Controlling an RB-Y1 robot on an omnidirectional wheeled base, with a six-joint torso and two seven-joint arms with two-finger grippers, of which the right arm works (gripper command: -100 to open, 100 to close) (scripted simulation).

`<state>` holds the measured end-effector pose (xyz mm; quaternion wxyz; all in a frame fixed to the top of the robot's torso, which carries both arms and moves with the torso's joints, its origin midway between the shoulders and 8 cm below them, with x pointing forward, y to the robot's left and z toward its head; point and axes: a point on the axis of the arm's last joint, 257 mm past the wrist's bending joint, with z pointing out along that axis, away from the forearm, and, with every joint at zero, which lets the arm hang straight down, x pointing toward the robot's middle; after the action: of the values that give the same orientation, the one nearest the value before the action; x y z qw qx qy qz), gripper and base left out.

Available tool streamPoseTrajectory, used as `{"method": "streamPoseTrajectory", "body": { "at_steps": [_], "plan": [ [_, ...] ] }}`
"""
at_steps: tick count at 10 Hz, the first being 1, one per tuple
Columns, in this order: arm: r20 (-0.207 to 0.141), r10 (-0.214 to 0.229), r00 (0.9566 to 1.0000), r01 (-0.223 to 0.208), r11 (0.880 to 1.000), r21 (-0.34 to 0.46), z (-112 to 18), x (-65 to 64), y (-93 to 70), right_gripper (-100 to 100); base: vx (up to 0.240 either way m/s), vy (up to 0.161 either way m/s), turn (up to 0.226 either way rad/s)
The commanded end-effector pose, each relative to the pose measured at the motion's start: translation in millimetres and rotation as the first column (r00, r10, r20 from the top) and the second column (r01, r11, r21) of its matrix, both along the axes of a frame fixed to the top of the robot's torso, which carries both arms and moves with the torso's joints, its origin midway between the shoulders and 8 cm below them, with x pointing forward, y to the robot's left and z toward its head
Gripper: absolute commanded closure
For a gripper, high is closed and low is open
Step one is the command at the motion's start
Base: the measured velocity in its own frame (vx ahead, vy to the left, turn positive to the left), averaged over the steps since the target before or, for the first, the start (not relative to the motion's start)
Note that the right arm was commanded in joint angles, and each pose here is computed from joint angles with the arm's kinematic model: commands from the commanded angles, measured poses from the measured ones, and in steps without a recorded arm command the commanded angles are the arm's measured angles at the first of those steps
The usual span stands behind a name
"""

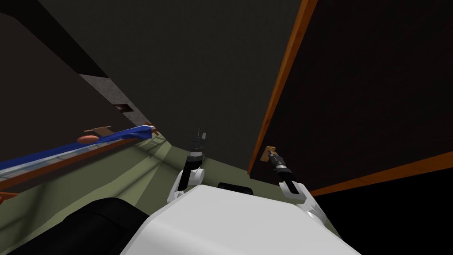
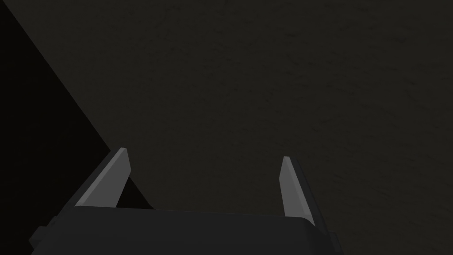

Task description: Pull the door open

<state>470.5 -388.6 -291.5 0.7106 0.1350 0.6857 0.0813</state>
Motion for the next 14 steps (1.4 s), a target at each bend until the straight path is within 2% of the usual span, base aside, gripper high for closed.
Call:
{"method": "streamPoseTrajectory", "body": {
  "at_steps": [1,2,4,5,7,8,9,10,12,13,14],
  "plan": [
    [0.016,0.005,0.9999,-0.007,0.996,0.087,1.4,4.1,4.3,100,-0.069,-0.021,0.066],
    [0.017,0.006,0.9998,-0.007,0.995,0.097,1.4,4.1,4.3,100,-0.052,-0.021,0.036],
    [0.037,0.004,0.9993,-0.012,0.978,0.210,3.5,8.8,5.3,100,-0.054,-0.026,0.070],
    [0.038,0.004,0.9993,-0.012,0.975,0.221,3.5,8.8,5.3,100,-0.049,-0.035,0.039],
    [0.059,0.000,0.9982,-0.020,0.942,0.336,5.7,13.8,6.0,100,-0.056,-0.030,0.070],
    [0.060,0.000,0.9982,-0.021,0.937,0.349,5.7,13.8,6.0,100,-0.058,-0.031,0.041],
    [0.071,-0.004,0.9975,-0.025,0.913,0.407,6.7,16.4,6.2,100,-0.064,-0.014,0.051],
    [0.071,-0.004,0.9974,-0.026,0.911,0.412,6.7,16.4,6.2,100,-0.046,-0.014,0.035],
    [0.091,-0.012,0.9958,-0.037,0.851,0.523,8.6,21.7,6.5,100,-0.062,-0.037,0.091],
    [0.092,-0.013,0.9956,-0.039,0.844,0.535,8.7,21.7,6.4,100,-0.055,-0.038,0.039],
    [0.102,-0.019,0.9946,-0.045,0.807,0.588,9.5,24.4,6.3,100,-0.053,-0.022,0.066]
  ]
}}
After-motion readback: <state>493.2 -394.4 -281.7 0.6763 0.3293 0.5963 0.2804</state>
